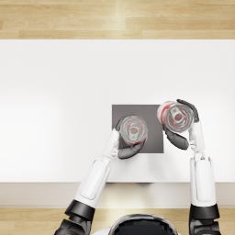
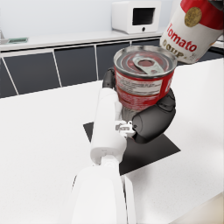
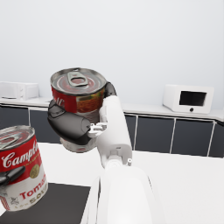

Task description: Pick up the red can on the left and place it in the middle, then pick up the red can on the right and place it on top of the can in the middle

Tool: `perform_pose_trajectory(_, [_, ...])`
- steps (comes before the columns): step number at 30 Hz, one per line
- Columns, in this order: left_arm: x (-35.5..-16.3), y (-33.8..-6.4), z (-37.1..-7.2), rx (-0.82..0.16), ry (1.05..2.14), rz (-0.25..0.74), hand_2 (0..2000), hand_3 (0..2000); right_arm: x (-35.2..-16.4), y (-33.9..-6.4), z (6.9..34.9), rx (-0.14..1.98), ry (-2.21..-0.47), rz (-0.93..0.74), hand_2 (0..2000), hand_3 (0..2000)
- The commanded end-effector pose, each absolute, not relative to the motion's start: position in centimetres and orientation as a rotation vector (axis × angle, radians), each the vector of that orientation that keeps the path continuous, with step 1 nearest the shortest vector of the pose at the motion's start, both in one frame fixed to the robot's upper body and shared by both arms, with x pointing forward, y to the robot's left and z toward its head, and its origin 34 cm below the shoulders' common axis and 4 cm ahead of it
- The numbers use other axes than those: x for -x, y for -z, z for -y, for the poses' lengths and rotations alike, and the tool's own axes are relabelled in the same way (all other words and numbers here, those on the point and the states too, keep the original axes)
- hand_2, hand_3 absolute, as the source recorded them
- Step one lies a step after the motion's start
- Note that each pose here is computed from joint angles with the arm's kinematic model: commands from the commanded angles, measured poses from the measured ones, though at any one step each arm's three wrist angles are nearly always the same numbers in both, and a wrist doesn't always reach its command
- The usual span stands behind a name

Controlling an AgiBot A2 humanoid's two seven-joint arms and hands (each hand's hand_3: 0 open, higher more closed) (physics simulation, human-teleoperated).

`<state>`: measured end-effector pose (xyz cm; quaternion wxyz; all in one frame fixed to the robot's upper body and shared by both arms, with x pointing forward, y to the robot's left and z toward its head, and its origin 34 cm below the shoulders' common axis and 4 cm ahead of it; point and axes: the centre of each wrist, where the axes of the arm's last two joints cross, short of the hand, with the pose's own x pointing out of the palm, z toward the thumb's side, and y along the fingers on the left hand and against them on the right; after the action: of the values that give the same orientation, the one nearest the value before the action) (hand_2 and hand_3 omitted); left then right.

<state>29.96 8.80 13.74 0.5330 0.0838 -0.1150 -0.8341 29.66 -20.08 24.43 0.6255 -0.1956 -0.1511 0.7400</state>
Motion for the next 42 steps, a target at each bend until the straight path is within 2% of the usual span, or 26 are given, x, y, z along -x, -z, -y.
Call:
perform_pose_trajectory(1, [-31.2,-11.9,-7.5,-0.379,2.172,0.056,2000,1520,-29.4,-26.2,18.9,0.507,-1.730,0.402,2000,1520])
perform_pose_trajectory(2, [-31.4,-11.4,-7.3,-0.226,2.055,0.188,2000,1520,-29.4,-26.2,18.7,0.508,-1.738,0.403,2000,1520])
perform_pose_trajectory(5, [-32.1,-9.7,-7.3,-0.200,2.047,0.158,2000,1520,-29.2,-26.7,17.8,0.523,-1.766,0.423,2000,1520])
perform_pose_trajectory(6, [-32.3,-9.2,-7.6,-0.357,2.167,0.009,2000,1520,-29.1,-26.9,17.5,0.530,-1.775,0.432,2000,1520])
perform_pose_trajectory(7, [-32.6,-8.8,-7.4,-0.215,2.065,0.094,2000,1520,-29.1,-27.1,17.2,0.534,-1.779,0.439,2000,1520])
perform_pose_trajectory(9, [-32.6,-8.4,-7.5,-0.202,2.059,0.086,2000,1520,-29.1,-27.1,16.8,0.534,-1.793,0.442,2000,1520])
perform_pose_trajectory(10, [-32.4,-8.2,-7.5,-0.200,2.063,0.085,639,1193,-29.1,-27.1,16.6,0.531,-1.793,0.445,2000,1520])
perform_pose_trajectory(11, [-32.2,-8.1,-7.5,-0.201,2.060,0.085,0,867,-29.2,-27.1,16.5,0.527,-1.790,0.447,2000,1520])
perform_pose_trajectory(13, [-31.5,-8.1,-7.5,-0.212,2.060,0.100,0,213,-29.4,-27.2,16.1,0.525,-1.802,0.450,2000,1520])
perform_pose_trajectory(14, [-31.3,-8.3,-7.7,-0.218,2.051,0.119,0,0,-29.4,-27.2,15.8,0.526,-1.815,0.450,2000,1520])
perform_pose_trajectory(18, [-27.7,-11.6,-9.5,-0.302,2.036,0.280,0,0,-29.2,-28.0,14.9,0.541,-1.832,0.481,2000,1520])
perform_pose_trajectory(20, [-25.1,-14.5,-12.0,-0.296,1.999,0.248,0,0,-29.0,-28.1,14.8,0.524,-1.842,0.459,2000,1520])
perform_pose_trajectory(24, [-23.1,-17.8,-17.0,-0.317,1.834,0.238,0,0,-29.4,-27.4,13.9,0.304,-1.806,0.243,2000,1520])
perform_pose_trajectory(26, [-22.8,-18.5,-18.8,-0.322,1.761,0.238,0,0,-29.7,-27.1,13.6,0.256,-1.806,0.196,2000,1520])
perform_pose_trajectory(29, [-22.9,-18.9,-19.9,-0.319,1.710,0.240,0,0,-29.8,-26.3,12.5,0.221,-1.841,0.139,2000,1520])
perform_pose_trajectory(39, [-22.7,-18.5,-20.1,-0.293,1.695,0.231,0,0,-30.9,-23.3,11.9,0.110,-1.837,0.026,2000,1520])
perform_pose_trajectory(42, [-22.6,-18.2,-19.8,-0.281,1.706,0.226,0,0,-30.5,-23.5,11.6,0.121,-1.850,0.037,2000,1520])
